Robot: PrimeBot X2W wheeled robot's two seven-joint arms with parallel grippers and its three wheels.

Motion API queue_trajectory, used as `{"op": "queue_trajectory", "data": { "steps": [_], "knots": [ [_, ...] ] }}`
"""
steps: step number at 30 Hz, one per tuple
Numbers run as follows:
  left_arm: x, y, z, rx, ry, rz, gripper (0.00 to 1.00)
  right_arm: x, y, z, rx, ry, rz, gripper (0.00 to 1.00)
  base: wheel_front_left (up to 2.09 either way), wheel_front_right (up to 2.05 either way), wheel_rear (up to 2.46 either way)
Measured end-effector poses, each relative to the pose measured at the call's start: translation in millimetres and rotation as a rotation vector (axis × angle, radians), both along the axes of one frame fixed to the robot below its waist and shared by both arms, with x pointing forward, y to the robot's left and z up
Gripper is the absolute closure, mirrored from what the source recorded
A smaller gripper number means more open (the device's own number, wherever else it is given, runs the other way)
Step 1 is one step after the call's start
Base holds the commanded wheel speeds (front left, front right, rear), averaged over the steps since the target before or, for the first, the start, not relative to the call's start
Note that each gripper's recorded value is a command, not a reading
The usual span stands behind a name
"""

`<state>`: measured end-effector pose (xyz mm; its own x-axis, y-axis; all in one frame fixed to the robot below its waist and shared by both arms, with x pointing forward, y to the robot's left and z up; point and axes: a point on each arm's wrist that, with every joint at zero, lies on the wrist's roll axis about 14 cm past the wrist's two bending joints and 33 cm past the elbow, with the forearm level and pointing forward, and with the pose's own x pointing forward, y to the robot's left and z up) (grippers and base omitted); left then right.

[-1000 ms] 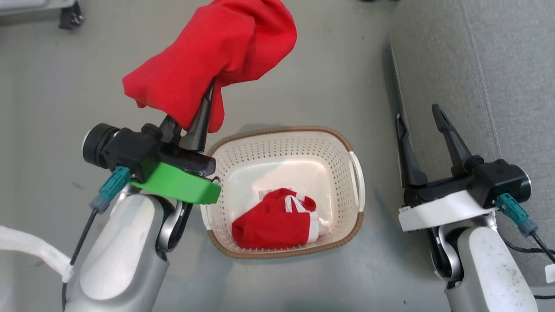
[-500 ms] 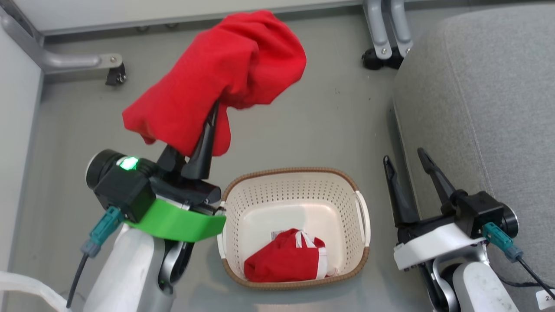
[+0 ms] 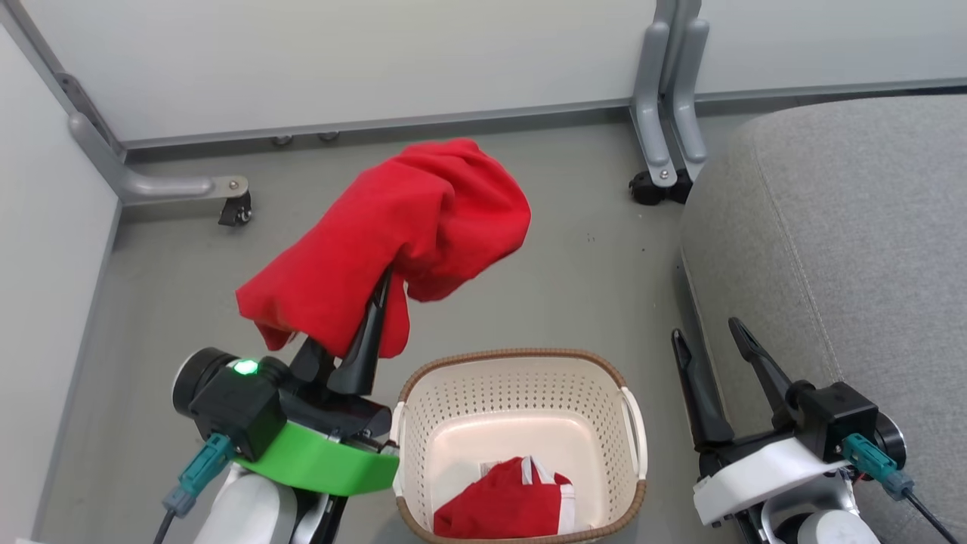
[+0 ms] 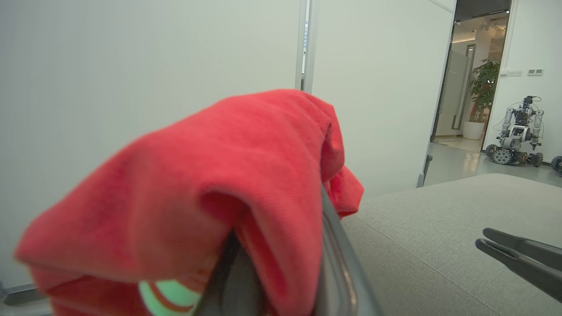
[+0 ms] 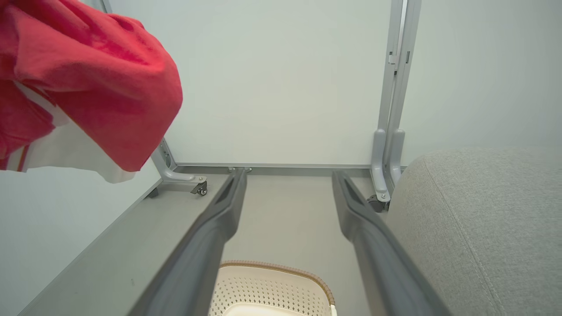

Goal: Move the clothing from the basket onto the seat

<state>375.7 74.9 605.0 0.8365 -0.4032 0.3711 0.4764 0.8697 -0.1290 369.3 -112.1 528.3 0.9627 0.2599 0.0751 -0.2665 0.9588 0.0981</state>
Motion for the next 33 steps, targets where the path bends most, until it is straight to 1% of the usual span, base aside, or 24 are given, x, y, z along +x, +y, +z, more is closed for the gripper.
{"op": "queue_trajectory", "data": {
  "steps": [6,24,29,33],
  "knots": [
    [-10.7,0.5,0.7,0.010,0.003,0.003,1.00,-8.3,-1.3,6.3,-0.001,-0.014,-0.003,0.00,0.00,0.00,0.00],
    [-14.5,0.1,3.1,0.008,0.002,0.003,1.00,-12.0,1.4,8.6,-0.002,-0.014,0.006,0.00,0.00,0.00,0.00],
    [-14.7,-1.3,0.4,0.016,0.012,-0.004,1.00,-12.0,14.9,10.3,-0.008,-0.018,0.047,0.00,0.00,0.00,0.00],
    [-14.1,-3.3,-2.7,0.019,0.022,-0.011,1.00,-8.2,37.6,20.4,-0.018,-0.050,0.121,0.00,0.00,0.00,0.00]
  ]
}}
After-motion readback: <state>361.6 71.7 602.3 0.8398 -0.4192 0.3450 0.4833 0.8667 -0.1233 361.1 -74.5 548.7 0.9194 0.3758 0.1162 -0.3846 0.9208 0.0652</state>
